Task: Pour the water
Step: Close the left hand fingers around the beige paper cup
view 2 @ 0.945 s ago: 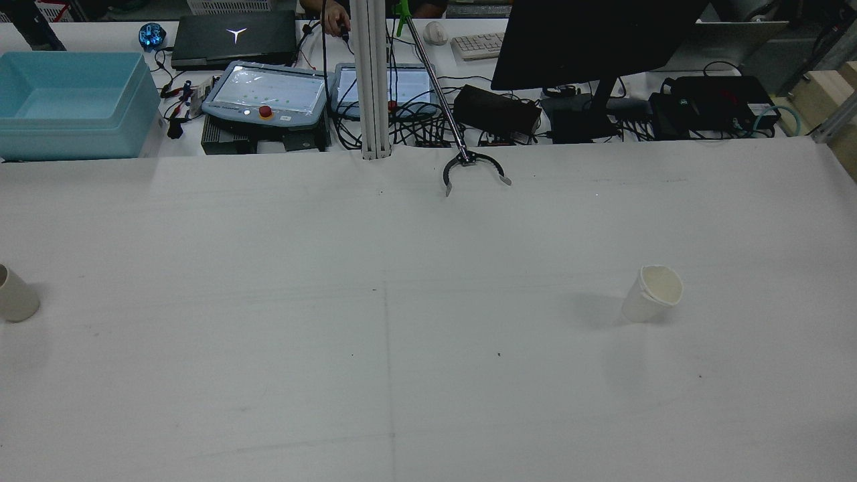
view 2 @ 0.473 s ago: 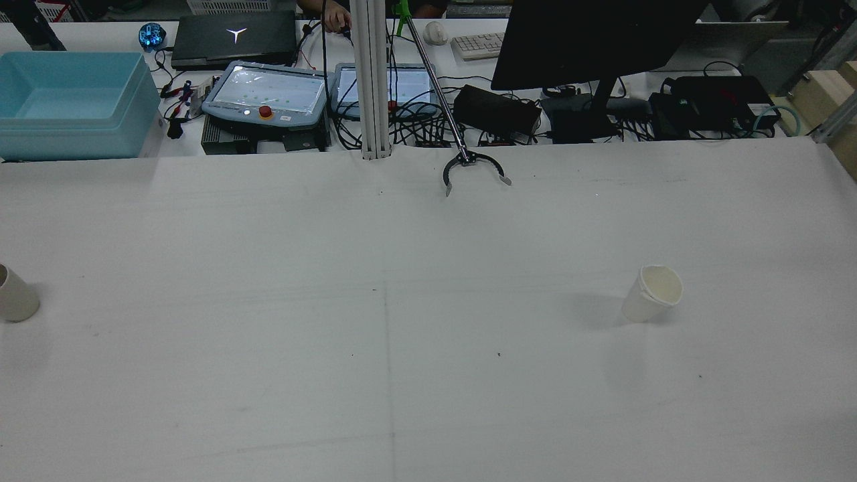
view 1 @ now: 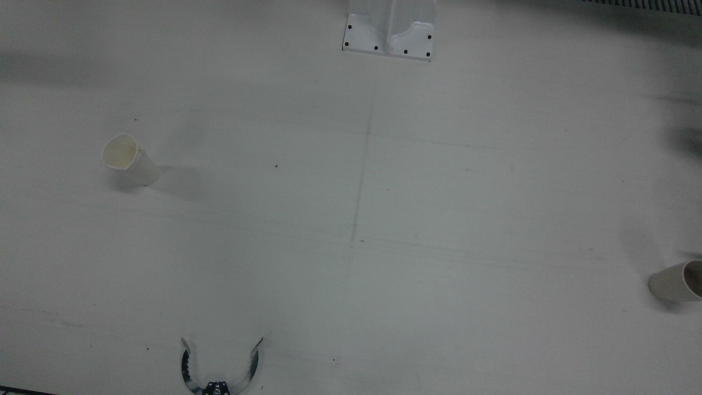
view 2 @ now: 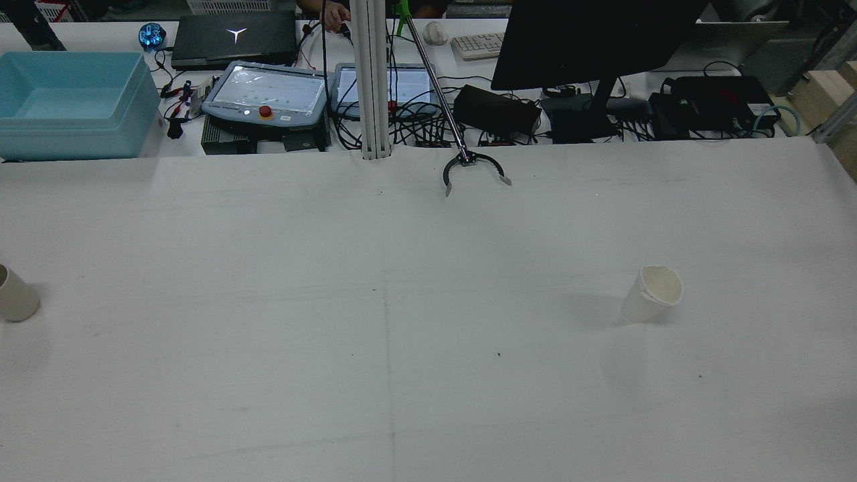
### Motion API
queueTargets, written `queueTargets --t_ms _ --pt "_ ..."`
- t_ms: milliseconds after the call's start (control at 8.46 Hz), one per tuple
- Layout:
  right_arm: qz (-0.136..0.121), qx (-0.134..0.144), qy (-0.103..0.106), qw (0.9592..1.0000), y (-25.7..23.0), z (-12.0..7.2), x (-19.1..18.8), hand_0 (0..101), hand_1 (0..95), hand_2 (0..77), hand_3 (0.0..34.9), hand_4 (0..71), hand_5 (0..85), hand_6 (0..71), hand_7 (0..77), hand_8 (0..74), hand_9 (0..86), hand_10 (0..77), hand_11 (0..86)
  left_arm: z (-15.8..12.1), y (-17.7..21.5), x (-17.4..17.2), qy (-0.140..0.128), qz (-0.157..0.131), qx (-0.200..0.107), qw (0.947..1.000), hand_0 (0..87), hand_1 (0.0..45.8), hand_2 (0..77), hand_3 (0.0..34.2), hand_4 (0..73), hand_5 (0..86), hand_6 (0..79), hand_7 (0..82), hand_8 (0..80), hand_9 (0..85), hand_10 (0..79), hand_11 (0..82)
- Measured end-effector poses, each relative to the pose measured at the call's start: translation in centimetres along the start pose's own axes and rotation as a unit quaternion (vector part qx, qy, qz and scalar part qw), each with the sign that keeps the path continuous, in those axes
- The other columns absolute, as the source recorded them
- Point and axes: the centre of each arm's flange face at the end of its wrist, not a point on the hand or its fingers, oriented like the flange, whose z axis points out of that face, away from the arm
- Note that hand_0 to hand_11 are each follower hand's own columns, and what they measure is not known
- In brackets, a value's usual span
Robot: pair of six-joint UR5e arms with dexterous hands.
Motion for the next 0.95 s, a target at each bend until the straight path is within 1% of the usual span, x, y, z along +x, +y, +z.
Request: queueTargets --t_ms 118,236,355,473,591,709,827,945 --pt "-0.001 0.002 0.002 1.0 -0.2 0.0 0.2 52 21.3 12.0 16.8 0.0 7.1 3.8 3.8 3.3 1.6 0.0 0.5 1.2 0.0 -0.9 -0.007 0.002 -0.003 1.0 80.0 34.4 0.5 0.0 15.3 0.0 0.0 2.7 1.1 1.1 3.3 10.4" --pt "-0.001 0.002 0.003 1.0 -0.2 0.0 0.3 52 21.3 12.0 16.8 0.0 7.1 3.8 3.8 3.3 1.6 0.0 0.5 2.2 -0.1 -2.0 -0.015 0.002 -0.006 0.9999 79.9 32.2 0.5 0.0 16.4 0.0 1.1 2.7 1.1 1.1 3.3 10.4" --pt "0.0 0.002 0.003 1.0 -0.2 0.0 0.3 52 21.3 12.0 16.8 0.0 7.1 3.8 3.8 3.3 1.6 0.0 0.5 3.1 -0.1 -3.0 -0.022 0.002 -0.008 0.9997 80.0 33.3 1.1 0.0 16.4 0.0 1.1 2.7 1.1 1.1 3.3 10.4" --pt "0.0 0.002 0.003 1.0 -0.2 0.1 0.3 52 21.3 12.0 15.8 0.0 7.1 3.3 3.8 3.3 1.6 0.0 0.5 3.7 0.1 -3.9 -0.029 0.001 -0.011 0.9995 80.0 33.3 1.1 0.0 16.4 0.0 1.1 2.7 1.1 1.1 3.3 10.4" --pt "0.0 0.002 0.003 1.0 -0.2 0.1 0.3 52 21.3 12.0 15.9 0.0 7.1 3.8 3.8 3.3 1.6 0.0 0.5 4.1 0.3 -4.7 -0.037 -0.002 -0.015 0.9992 80.0 26.7 1.1 0.0 16.4 0.0 1.1 2.7 1.1 1.1 3.3 9.3" --pt "0.001 0.002 0.003 1.0 -0.2 0.1 0.3 52 21.3 13.1 15.9 0.0 7.1 3.8 3.8 3.3 1.6 0.0 0.5 4.3 0.6 -5.3 -0.043 -0.005 -0.018 0.9989 80.0 28.4 1.1 0.0 16.4 0.0 1.1 2.7 1.1 1.1 3.3 9.3" --pt "0.001 0.001 0.003 1.0 -0.1 0.2 0.3 52 21.3 13.1 15.9 0.0 7.1 3.8 3.8 3.3 1.6 0.0 0.5 4.4 0.8 -5.7 -0.047 -0.007 -0.021 0.9987 80.0 27.3 1.1 0.0 17.4 0.0 1.1 2.7 1.1 1.1 3.3 9.3" --pt "0.001 -0.001 0.002 1.0 0.1 0.3 0.3 52 21.3 13.1 15.9 0.0 7.1 3.3 5.5 3.3 1.6 0.0 0.5 4.5 0.9 -6.0 -0.05 -0.008 -0.022 0.9985 80.0 27.3 1.1 0.0 17.4 0.0 1.1 2.7 1.1 1.1 3.3 9.3"
